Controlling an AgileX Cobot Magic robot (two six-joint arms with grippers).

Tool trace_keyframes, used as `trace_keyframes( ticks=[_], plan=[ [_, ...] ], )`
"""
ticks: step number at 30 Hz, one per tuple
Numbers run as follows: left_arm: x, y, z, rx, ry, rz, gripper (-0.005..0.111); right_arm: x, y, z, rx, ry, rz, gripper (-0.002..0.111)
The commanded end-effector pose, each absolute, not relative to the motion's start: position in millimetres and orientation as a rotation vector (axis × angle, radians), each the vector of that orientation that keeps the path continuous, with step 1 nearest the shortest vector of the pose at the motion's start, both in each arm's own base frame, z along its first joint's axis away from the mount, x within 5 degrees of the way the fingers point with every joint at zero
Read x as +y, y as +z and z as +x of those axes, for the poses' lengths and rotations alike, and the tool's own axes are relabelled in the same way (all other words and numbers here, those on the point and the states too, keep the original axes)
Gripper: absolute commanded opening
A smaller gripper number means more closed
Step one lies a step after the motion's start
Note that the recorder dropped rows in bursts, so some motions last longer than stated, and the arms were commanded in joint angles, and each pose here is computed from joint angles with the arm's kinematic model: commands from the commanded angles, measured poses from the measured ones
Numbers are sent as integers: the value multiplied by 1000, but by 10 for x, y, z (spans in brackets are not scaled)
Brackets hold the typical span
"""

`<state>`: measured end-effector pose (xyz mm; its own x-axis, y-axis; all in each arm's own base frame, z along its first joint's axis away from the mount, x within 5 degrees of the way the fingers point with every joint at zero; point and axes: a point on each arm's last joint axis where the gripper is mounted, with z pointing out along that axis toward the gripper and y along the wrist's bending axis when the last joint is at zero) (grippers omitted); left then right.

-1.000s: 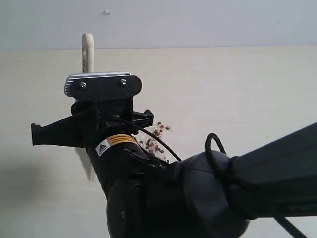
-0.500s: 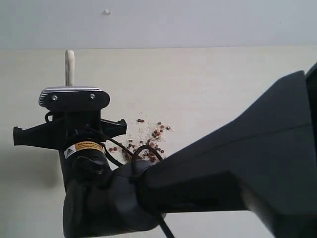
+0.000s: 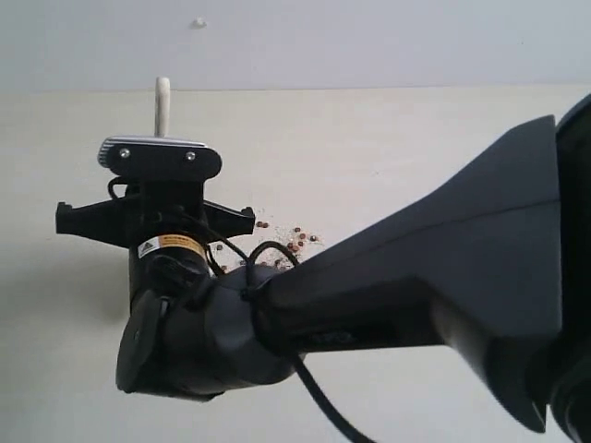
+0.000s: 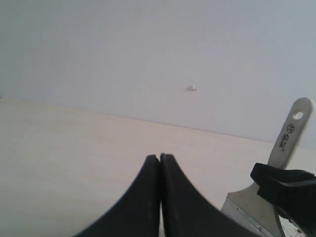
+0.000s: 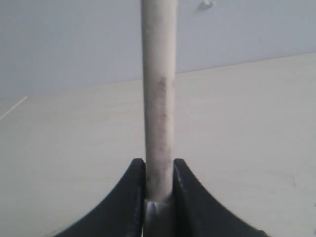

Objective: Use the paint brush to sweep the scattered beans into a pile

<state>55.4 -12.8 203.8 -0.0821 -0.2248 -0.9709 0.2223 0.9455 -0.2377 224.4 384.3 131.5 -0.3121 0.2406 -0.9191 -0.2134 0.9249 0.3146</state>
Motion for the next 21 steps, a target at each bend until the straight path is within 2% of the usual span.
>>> trace_keyframes(
  ticks=[1, 14, 21],
  plan=[
    [-131, 2033, 549, 1606, -380, 0, 0, 3786, 1293, 2393, 1890, 478, 79, 0],
    [-131, 2033, 549, 1606, -380, 0, 0, 3757, 1193, 2430, 1924, 466, 128, 0],
    [-131, 2033, 549, 1606, -380, 0, 0, 3663, 1235, 2419, 1989, 367, 204, 0]
  ],
)
